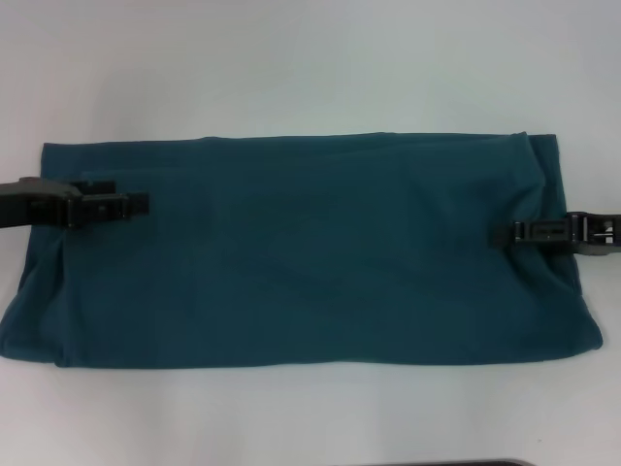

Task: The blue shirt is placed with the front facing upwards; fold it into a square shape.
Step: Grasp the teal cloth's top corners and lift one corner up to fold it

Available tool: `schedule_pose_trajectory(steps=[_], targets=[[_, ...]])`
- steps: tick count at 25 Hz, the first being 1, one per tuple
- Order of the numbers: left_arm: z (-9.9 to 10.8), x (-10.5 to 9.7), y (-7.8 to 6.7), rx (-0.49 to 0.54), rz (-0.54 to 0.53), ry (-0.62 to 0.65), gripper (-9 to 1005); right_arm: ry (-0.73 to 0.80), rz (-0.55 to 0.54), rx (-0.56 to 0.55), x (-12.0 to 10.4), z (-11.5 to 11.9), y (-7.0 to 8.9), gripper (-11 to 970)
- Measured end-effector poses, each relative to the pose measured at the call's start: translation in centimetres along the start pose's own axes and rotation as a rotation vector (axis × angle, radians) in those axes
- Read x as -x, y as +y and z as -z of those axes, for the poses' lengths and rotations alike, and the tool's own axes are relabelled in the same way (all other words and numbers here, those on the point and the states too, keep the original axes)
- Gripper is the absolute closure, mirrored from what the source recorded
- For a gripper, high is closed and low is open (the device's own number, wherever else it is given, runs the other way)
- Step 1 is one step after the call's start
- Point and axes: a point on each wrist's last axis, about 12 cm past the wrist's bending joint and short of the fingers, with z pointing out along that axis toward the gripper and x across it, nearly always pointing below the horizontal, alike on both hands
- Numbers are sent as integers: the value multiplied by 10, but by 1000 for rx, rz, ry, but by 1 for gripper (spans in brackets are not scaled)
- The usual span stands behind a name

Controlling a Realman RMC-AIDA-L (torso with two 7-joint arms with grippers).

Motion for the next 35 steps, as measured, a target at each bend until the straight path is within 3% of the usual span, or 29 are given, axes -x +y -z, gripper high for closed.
schedule_pose_trajectory(steps=[4, 14, 27, 35], targets=[[0, 1, 0, 0, -2, 0, 273, 3, 8, 1, 3, -3, 2, 168], [0, 0, 0, 1, 3, -5, 272, -28, -26, -59, -2, 9, -11, 171], [0, 0, 0, 0, 3, -4, 273, 17, 13, 15, 3, -4, 4, 168], [-1, 1, 0, -1, -1, -3, 272, -53, -21, -30, -3, 14, -8, 169]])
